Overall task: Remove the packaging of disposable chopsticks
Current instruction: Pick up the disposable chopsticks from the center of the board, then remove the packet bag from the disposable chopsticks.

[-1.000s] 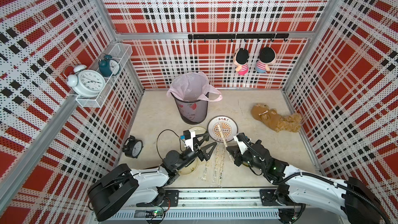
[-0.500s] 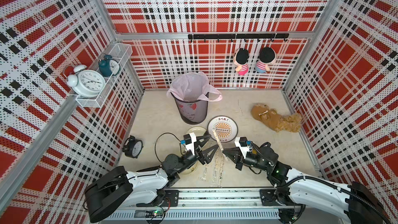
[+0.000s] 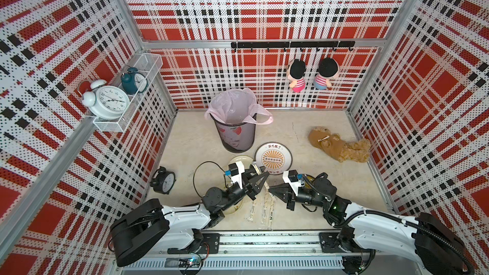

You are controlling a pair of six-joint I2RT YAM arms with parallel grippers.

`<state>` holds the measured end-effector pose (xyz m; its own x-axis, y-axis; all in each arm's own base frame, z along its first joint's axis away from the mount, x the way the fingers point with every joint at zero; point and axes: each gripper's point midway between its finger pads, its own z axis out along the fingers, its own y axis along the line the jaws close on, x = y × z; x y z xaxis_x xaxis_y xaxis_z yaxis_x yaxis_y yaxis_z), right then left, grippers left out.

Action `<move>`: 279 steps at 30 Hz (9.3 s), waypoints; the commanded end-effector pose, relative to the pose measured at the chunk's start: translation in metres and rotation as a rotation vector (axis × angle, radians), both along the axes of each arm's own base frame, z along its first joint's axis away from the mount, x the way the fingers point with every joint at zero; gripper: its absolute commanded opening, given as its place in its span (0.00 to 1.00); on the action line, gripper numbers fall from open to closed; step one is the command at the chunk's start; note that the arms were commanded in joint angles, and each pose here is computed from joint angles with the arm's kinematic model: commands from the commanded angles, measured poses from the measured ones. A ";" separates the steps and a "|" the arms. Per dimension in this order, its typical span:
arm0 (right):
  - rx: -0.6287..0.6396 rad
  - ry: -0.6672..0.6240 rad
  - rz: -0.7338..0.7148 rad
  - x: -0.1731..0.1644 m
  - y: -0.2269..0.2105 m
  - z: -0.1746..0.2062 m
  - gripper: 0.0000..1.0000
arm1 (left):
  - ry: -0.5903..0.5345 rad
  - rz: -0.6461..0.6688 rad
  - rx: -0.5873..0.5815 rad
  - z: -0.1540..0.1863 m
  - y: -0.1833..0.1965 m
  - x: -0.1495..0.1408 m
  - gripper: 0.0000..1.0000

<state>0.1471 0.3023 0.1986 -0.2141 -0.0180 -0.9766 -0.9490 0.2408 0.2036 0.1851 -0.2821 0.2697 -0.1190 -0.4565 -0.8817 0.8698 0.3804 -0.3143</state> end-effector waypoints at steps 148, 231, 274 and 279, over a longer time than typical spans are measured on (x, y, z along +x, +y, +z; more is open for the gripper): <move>0.240 -0.345 0.055 0.041 -0.002 0.091 0.00 | -0.004 -0.066 0.212 -0.038 -0.046 0.046 0.10; 0.216 -0.343 -0.044 0.050 -0.013 0.084 0.00 | -0.068 -0.060 0.165 0.005 -0.035 0.050 0.52; 0.211 -0.362 0.017 0.042 -0.008 0.105 0.00 | -0.053 -0.093 0.253 -0.019 -0.044 0.034 0.10; 0.208 -0.374 -0.009 0.042 -0.012 0.109 0.00 | -0.017 -0.089 0.286 -0.039 -0.042 0.033 0.17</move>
<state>0.2039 0.2933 0.2539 -0.0174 0.0888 -0.9959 -0.9631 0.2662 0.0405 0.2129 -0.3202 0.2855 -0.0151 -0.3067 -0.9517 0.9322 0.3399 -0.1243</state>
